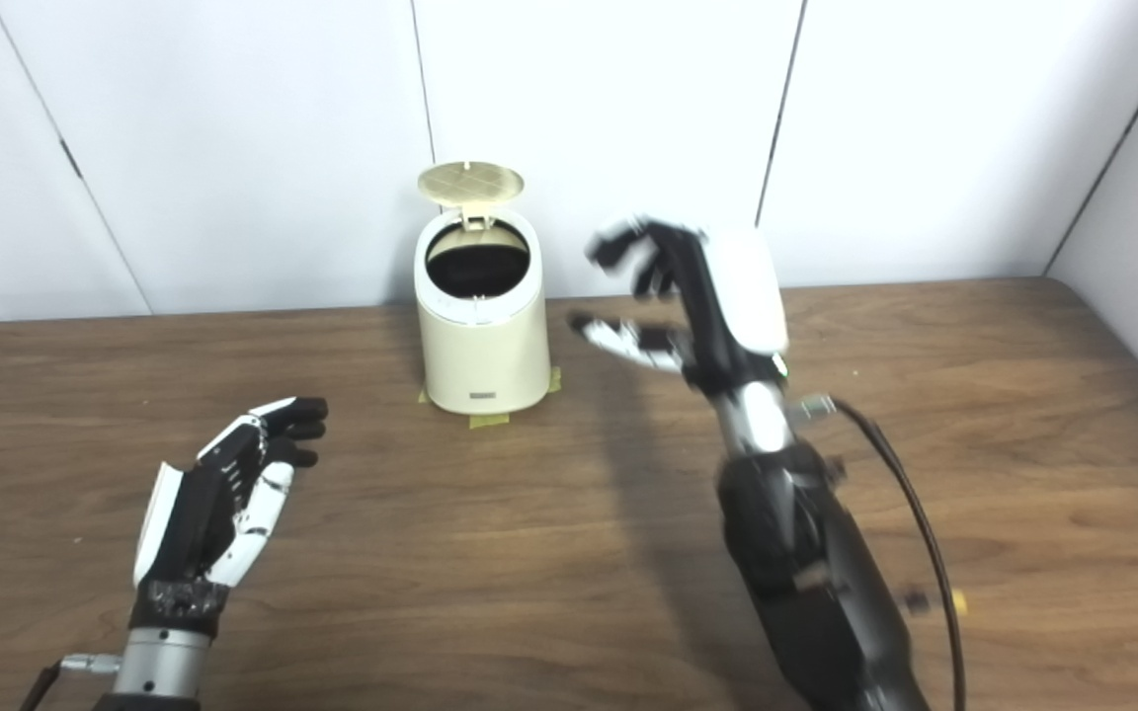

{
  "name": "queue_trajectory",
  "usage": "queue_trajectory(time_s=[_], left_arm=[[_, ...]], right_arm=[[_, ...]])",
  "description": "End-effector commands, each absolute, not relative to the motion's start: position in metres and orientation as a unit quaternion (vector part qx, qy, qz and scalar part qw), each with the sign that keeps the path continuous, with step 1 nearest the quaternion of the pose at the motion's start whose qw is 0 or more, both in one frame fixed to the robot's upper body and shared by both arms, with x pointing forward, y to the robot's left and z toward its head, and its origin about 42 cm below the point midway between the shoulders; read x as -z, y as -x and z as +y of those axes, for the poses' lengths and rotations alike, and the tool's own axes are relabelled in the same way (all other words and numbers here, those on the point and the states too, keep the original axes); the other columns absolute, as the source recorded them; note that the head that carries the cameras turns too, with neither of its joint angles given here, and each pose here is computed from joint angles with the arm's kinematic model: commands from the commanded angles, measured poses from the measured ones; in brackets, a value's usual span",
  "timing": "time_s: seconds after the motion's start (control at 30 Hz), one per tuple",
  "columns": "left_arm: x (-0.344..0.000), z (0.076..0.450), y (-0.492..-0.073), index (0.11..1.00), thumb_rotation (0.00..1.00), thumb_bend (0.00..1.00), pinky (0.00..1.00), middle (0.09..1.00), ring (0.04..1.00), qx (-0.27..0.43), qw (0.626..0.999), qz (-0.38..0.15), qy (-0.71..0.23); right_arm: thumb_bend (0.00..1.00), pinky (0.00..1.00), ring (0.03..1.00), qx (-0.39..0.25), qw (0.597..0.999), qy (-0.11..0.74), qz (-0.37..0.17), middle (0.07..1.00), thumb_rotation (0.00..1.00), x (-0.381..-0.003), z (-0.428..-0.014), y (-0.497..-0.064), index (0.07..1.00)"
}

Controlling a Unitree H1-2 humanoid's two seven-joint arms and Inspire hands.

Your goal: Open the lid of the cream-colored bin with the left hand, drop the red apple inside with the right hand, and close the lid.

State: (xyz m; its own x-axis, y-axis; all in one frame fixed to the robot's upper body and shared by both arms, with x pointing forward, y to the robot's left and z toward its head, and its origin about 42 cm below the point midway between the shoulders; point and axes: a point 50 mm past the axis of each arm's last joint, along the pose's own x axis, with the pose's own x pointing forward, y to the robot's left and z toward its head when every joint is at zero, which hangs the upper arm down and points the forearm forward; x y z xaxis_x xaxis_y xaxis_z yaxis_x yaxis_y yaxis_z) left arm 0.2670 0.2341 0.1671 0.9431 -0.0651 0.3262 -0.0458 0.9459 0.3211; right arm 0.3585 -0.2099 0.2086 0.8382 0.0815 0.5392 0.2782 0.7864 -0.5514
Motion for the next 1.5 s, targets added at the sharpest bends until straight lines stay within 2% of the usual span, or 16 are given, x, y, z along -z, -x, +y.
queue_trajectory(time_s=[0.0,0.03,0.07,0.1,0.13,0.23,0.37,0.43,0.53,0.67,0.8,0.87,0.9,1.07,1.27,1.47], left_arm=[[-0.194,0.238,-0.285,0.745,0.68,0.21,0.65,0.754,0.738,-0.008,0.956,-0.232,-0.179],[-0.201,0.240,-0.291,0.743,0.69,0.21,0.65,0.751,0.736,-0.013,0.952,-0.243,-0.187],[-0.210,0.241,-0.298,0.743,0.71,0.22,0.66,0.757,0.746,-0.017,0.948,-0.254,-0.193],[-0.215,0.242,-0.302,0.750,0.75,0.23,0.68,0.770,0.760,-0.020,0.945,-0.260,-0.196],[-0.223,0.244,-0.307,0.755,0.77,0.24,0.68,0.778,0.770,-0.025,0.941,-0.264,-0.208],[-0.257,0.249,-0.329,0.783,0.97,0.38,0.77,0.802,0.814,-0.037,0.920,-0.287,-0.265],[-0.302,0.246,-0.359,0.805,1.00,0.57,0.86,0.822,0.862,-0.038,0.897,-0.314,-0.308],[-0.319,0.238,-0.370,0.812,1.00,0.62,0.88,0.832,0.881,-0.035,0.892,-0.318,-0.320],[-0.340,0.219,-0.385,0.833,1.00,0.67,0.90,0.854,0.910,-0.031,0.874,-0.328,-0.357],[-0.367,0.198,-0.407,0.855,1.00,0.68,0.88,0.883,0.913,-0.027,0.848,-0.331,-0.413],[-0.394,0.178,-0.428,0.873,1.00,0.75,0.96,0.916,0.966,-0.019,0.828,-0.326,-0.456],[-0.405,0.163,-0.442,0.863,1.00,0.72,0.97,0.899,0.963,-0.009,0.797,-0.330,-0.506],[-0.409,0.157,-0.447,0.860,1.00,0.72,0.99,0.889,0.978,-0.004,0.783,-0.330,-0.528],[-0.417,0.126,-0.467,0.867,1.00,0.76,1.00,0.888,0.999,0.021,0.734,-0.307,-0.606],[-0.414,0.110,-0.485,0.847,1.00,0.84,1.00,0.876,0.993,0.025,0.716,-0.275,-0.642],[-0.402,0.105,-0.498,0.836,1.00,0.84,1.00,0.864,0.969,0.022,0.695,-0.255,-0.672]], right_arm=[[0.49,0.39,0.513,0.045,0.911,0.296,-0.285,0.595,0.14,-0.209,-0.218,-0.351,0.484],[0.48,0.45,0.569,0.038,0.917,0.292,-0.269,0.631,0.15,-0.198,-0.222,-0.346,0.491],[0.41,0.50,0.613,0.030,0.923,0.287,-0.255,0.658,0.45,-0.188,-0.225,-0.341,0.588],[0.37,0.53,0.640,0.025,0.926,0.283,-0.248,0.674,0.63,-0.183,-0.226,-0.339,0.647],[0.35,0.55,0.657,0.020,0.929,0.279,-0.242,0.685,0.75,-0.178,-0.228,-0.336,0.684],[0.40,0.60,0.698,0.011,0.936,0.271,-0.223,0.721,0.90,-0.161,-0.230,-0.328,0.737],[0.42,0.62,0.717,0.008,0.941,0.273,-0.200,0.739,0.90,-0.146,-0.227,-0.322,0.744],[0.42,0.63,0.729,0.007,0.942,0.276,-0.189,0.748,0.89,-0.142,-0.225,-0.323,0.748],[0.38,0.62,0.725,0.012,0.945,0.276,-0.178,0.749,0.81,-0.136,-0.222,-0.328,0.748],[0.34,0.62,0.717,0.009,0.950,0.272,-0.156,0.745,0.75,-0.126,-0.219,-0.332,0.750],[0.34,0.62,0.724,0.004,0.953,0.270,-0.141,0.751,0.72,-0.120,-0.217,-0.337,0.750],[0.33,0.61,0.714,-0.002,0.952,0.270,-0.145,0.746,0.70,-0.117,-0.216,-0.340,0.745],[0.35,0.61,0.712,-0.005,0.951,0.271,-0.147,0.743,0.72,-0.116,-0.216,-0.341,0.743],[0.38,0.61,0.710,-0.017,0.950,0.278,-0.142,0.738,0.78,-0.112,-0.215,-0.344,0.740],[0.37,0.61,0.705,-0.023,0.952,0.272,-0.139,0.732,0.77,-0.108,-0.215,-0.344,0.737],[0.36,0.59,0.691,-0.024,0.952,0.270,-0.145,0.719,0.76,-0.105,-0.216,-0.344,0.729]])
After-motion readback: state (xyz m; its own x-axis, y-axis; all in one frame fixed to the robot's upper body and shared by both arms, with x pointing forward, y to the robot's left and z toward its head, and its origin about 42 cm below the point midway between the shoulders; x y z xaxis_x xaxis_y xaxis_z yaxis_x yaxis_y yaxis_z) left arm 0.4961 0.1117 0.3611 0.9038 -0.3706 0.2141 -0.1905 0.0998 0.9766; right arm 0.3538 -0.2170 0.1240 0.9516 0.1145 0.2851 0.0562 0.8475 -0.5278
